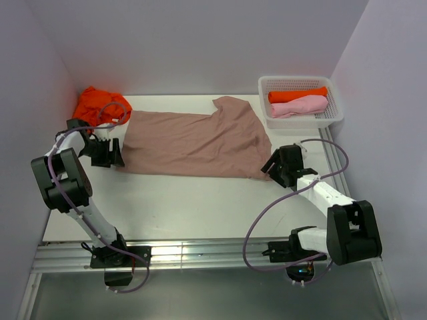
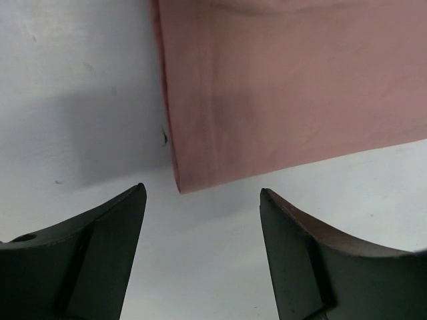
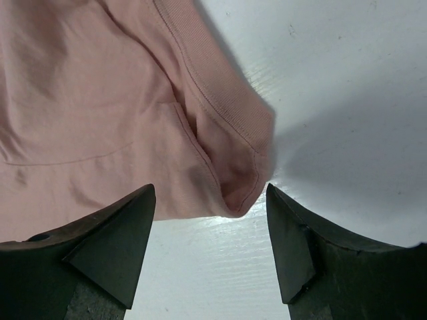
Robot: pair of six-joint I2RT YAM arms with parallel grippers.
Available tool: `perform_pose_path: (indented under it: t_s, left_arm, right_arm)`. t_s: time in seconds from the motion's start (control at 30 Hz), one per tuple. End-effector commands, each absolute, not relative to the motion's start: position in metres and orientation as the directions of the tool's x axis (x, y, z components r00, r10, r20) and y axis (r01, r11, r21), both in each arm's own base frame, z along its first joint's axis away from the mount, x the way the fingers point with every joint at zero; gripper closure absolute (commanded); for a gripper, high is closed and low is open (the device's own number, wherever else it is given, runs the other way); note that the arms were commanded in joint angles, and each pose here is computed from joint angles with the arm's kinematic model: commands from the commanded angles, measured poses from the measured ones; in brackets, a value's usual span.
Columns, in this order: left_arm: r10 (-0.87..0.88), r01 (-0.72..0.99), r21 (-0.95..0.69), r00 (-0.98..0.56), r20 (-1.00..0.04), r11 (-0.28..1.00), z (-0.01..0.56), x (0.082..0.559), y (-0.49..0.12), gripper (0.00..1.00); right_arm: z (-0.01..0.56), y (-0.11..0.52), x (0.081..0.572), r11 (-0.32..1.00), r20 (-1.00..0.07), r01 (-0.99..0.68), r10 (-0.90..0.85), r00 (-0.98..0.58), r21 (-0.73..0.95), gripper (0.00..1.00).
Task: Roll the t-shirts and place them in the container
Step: Fold the tshirt
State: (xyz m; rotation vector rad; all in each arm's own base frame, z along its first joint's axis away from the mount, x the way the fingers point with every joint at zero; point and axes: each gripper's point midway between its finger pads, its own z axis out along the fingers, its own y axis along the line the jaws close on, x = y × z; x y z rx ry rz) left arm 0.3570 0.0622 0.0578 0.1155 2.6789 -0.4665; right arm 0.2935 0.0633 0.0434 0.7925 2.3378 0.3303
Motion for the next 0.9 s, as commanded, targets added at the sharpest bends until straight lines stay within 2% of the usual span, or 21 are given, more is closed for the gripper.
perform_pose_path:
  t_s: [0.0,0.17,0.4,0.53,0.87]
  left_arm:
    - [-0.011,0.102,-0.256,-0.915,-0.403,0.961,0.039,0.355,0.074,0.26]
    - [-0.001,0.118,-0.248,-0.901,-0.434,0.962,0.031,0.367,0.077,0.25]
    - [-0.073,0.059,-0.320,-0.920,-0.386,0.945,0.012,0.376,0.072,0.29]
    - [-0.083,0.043,-0.345,-0.937,-0.340,0.937,0.001,0.373,0.067,0.35]
    - [-0.015,0.070,-0.335,-0.970,-0.245,0.940,-0.009,0.337,0.059,0.33]
  right_arm:
    - [0.056,0.060,0.305,0.754,-0.515,0.459,0.656,-0.551,0.469,0.26]
    - [0.052,0.054,0.304,0.732,-0.507,0.491,0.682,-0.528,0.472,0.25]
    - [0.056,0.057,0.313,0.750,-0.518,0.456,0.661,-0.543,0.480,0.25]
    - [0.054,0.056,0.316,0.757,-0.517,0.439,0.652,-0.554,0.484,0.25]
    - [0.049,0.054,0.320,0.761,-0.520,0.401,0.644,-0.561,0.510,0.25]
